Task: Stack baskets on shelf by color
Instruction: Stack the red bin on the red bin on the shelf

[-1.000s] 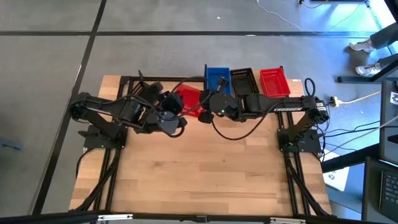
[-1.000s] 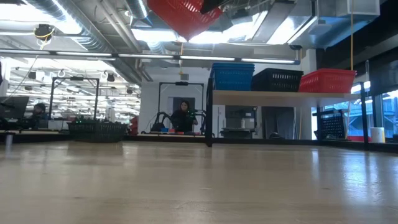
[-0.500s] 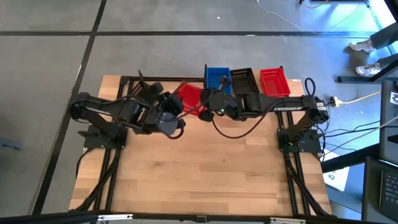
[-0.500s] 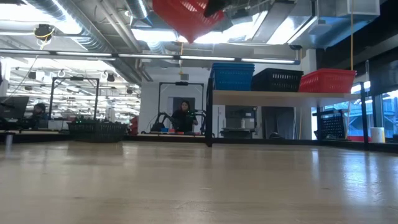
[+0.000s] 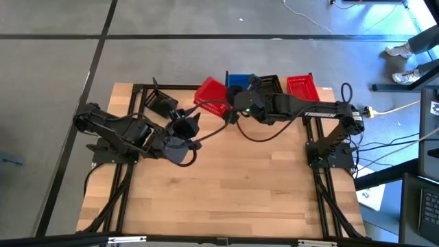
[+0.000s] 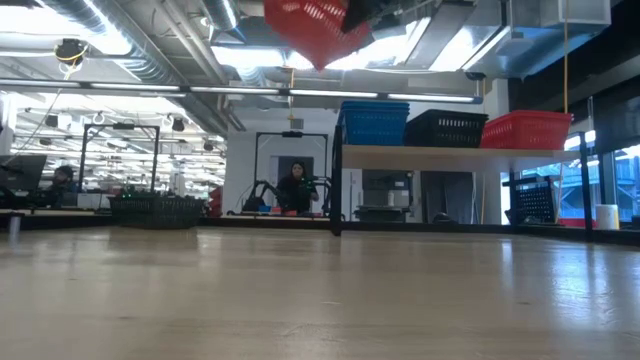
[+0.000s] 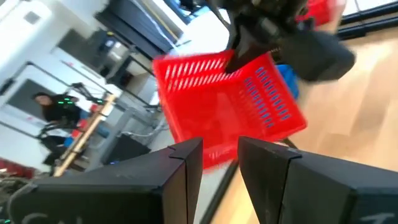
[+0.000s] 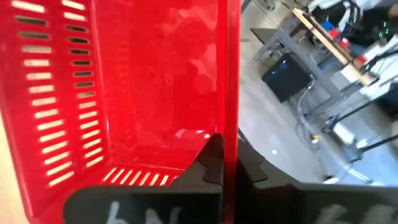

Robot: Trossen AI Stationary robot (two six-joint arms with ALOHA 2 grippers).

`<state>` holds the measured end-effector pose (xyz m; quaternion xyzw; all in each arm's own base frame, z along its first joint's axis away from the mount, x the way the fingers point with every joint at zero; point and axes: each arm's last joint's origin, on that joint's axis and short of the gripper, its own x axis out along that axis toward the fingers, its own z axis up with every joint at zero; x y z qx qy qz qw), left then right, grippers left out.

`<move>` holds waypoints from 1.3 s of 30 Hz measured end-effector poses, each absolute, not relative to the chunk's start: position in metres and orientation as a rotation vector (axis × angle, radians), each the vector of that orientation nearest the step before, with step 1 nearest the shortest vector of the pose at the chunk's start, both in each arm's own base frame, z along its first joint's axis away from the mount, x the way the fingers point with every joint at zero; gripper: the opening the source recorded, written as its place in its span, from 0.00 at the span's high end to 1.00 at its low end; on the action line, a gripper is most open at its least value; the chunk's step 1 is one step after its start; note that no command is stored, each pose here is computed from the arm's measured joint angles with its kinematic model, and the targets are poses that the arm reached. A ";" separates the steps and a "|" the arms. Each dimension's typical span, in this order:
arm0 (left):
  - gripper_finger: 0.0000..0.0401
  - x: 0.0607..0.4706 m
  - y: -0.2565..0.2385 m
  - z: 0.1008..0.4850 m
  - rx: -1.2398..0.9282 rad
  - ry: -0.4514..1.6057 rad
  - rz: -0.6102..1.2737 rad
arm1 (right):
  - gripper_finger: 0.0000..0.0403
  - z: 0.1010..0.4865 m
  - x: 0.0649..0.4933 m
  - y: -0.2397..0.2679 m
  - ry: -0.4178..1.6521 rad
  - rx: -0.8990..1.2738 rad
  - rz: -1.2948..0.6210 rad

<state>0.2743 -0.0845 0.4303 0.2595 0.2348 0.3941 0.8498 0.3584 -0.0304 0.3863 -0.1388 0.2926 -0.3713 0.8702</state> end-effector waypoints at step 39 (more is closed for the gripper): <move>0.76 0.217 -0.009 0.462 -0.060 0.489 0.628 | 1.00 0.464 0.089 -0.064 0.508 0.864 -1.148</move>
